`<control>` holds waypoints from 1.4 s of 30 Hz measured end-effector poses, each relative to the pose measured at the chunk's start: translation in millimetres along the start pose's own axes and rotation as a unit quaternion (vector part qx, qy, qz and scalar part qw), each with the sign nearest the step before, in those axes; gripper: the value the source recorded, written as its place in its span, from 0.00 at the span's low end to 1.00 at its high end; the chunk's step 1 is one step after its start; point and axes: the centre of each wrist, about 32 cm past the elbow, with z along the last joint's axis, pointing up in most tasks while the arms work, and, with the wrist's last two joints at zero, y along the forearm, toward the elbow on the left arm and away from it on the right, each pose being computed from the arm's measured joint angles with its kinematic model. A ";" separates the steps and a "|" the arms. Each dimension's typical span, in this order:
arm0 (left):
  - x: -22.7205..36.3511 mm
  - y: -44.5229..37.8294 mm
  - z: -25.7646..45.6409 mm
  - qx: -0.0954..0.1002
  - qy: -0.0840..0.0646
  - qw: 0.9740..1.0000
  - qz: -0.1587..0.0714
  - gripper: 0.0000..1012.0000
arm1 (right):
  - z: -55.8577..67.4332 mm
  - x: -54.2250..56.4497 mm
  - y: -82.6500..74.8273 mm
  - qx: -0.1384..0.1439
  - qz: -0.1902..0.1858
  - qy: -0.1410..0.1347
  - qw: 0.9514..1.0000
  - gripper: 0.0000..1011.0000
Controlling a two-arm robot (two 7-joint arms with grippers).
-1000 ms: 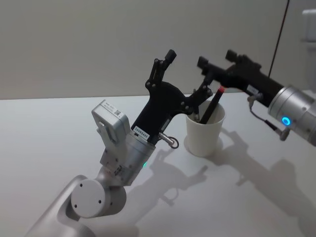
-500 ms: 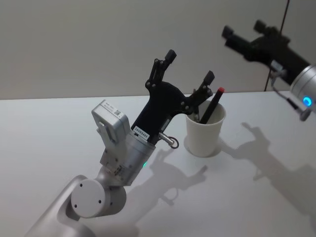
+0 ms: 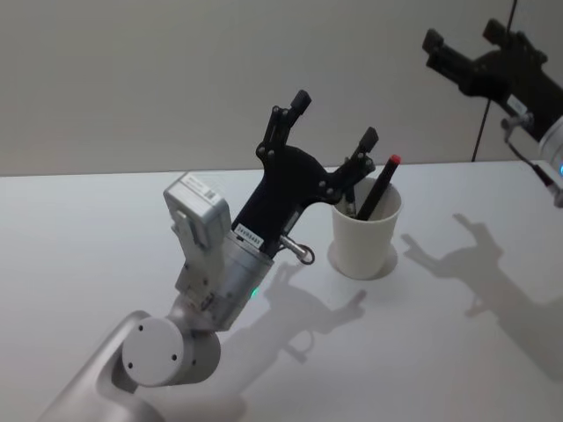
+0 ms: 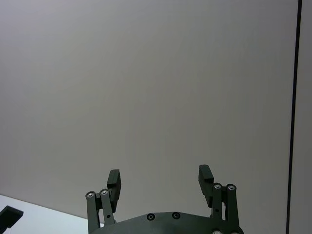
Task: Place the pen into the pen holder.
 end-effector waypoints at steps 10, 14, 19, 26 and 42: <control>6.4 4.6 9.6 0.055 -0.005 0.998 0.014 0.99 | -26.5 -4.0 -16.1 -0.013 -0.016 -0.013 1.000 0.99; 8.8 6.1 13.9 0.078 -0.009 0.997 0.020 0.99 | -37.3 -6.0 -23.3 -0.018 -0.022 -0.019 0.999 0.99; 12.0 8.6 19.6 0.109 -0.015 0.993 0.030 0.99 | -52.2 -9.2 -34.4 -0.027 -0.030 -0.029 0.999 0.99; 15.5 11.7 27.1 0.149 -0.025 0.988 0.042 0.99 | -70.5 -13.6 -49.4 -0.038 -0.040 -0.041 0.998 0.99; 22.3 18.3 45.2 0.240 -0.058 0.966 0.074 0.99 | -103.0 -24.0 -80.7 -0.064 -0.055 -0.066 0.994 0.99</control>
